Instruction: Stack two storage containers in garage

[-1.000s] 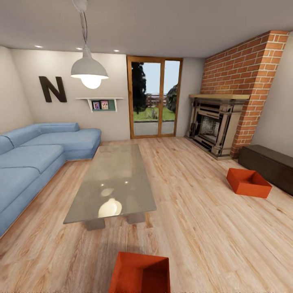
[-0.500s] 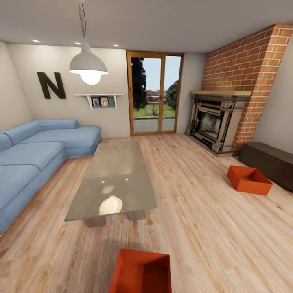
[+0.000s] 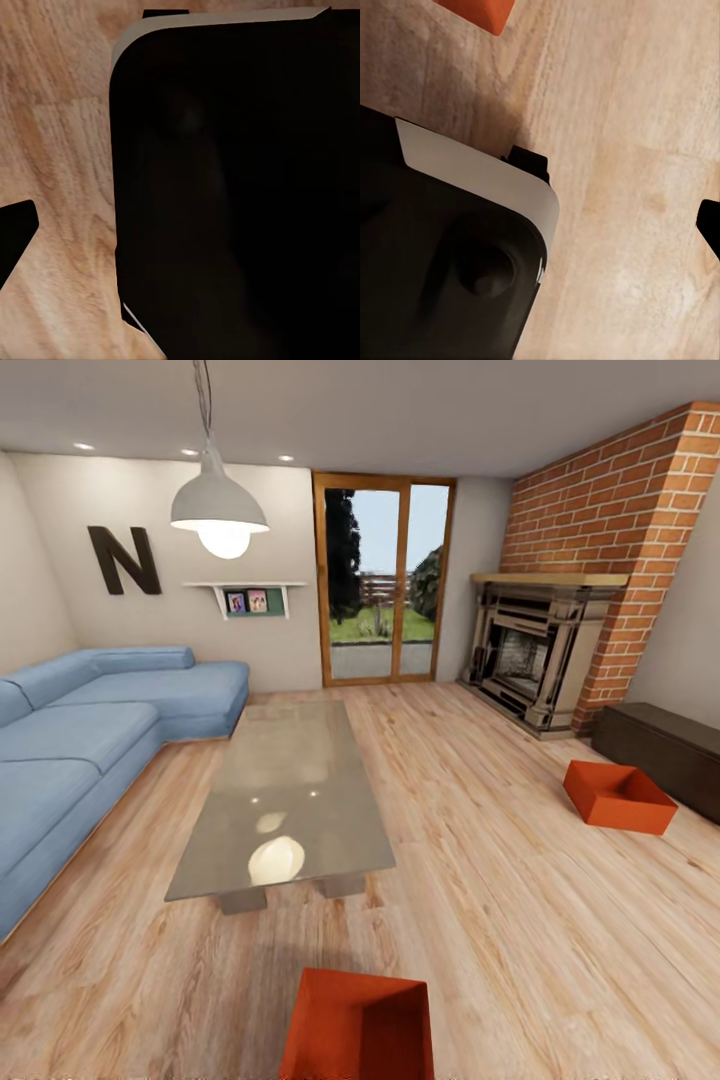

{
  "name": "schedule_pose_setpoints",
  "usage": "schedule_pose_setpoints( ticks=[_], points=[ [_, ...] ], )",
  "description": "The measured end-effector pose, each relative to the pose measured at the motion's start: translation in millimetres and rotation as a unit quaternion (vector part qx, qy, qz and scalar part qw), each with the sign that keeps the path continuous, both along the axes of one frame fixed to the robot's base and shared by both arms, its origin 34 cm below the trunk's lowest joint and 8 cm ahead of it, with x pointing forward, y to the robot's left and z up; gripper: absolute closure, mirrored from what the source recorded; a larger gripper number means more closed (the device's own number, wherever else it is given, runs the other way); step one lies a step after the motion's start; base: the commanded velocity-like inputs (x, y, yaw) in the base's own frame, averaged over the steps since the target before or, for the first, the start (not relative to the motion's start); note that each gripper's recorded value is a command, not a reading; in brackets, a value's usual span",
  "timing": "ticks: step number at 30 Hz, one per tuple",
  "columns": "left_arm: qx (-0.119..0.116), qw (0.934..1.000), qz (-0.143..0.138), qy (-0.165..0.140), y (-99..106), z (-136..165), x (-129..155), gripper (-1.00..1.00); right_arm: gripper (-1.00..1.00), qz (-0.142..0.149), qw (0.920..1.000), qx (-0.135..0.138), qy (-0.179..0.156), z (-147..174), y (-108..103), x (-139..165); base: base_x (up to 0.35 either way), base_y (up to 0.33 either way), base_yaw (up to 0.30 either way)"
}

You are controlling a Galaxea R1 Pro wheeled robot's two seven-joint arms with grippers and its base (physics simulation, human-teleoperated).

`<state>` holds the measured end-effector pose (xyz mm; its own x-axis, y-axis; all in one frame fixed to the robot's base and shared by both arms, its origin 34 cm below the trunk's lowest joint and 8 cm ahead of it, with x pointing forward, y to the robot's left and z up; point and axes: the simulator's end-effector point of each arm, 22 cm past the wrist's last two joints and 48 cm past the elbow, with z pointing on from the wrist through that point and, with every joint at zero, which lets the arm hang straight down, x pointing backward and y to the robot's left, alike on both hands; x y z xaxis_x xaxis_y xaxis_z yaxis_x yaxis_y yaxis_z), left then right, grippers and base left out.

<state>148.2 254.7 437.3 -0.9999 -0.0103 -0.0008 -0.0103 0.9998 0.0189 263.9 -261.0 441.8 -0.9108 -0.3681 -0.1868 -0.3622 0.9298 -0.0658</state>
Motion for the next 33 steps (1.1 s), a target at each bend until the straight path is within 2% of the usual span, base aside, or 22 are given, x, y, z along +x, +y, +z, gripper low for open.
schedule_pose_setpoints(
  ticks=[17,26,33],
  points=[
    [0.000,0.9999,0.000,0.010,-0.1,-0.1,-8.0,-1.00,-1.00,0.001,1.0000,0.000,0.010,-2.4,0.2,-7.6,0.000,0.000,-0.003],
    [0.000,0.9999,0.000,0.010,-0.1,-0.1,-8.0,-1.00,-1.00,-0.001,0.9999,0.002,0.011,-2.5,0.8,-8.2,0.000,0.000,-0.179],
    [0.000,0.9999,0.000,0.010,-0.1,-0.1,-8.1,-1.00,-1.00,-0.001,0.9999,0.002,0.011,-2.6,0.9,-8.3,0.000,0.000,-0.036]
  ],
)
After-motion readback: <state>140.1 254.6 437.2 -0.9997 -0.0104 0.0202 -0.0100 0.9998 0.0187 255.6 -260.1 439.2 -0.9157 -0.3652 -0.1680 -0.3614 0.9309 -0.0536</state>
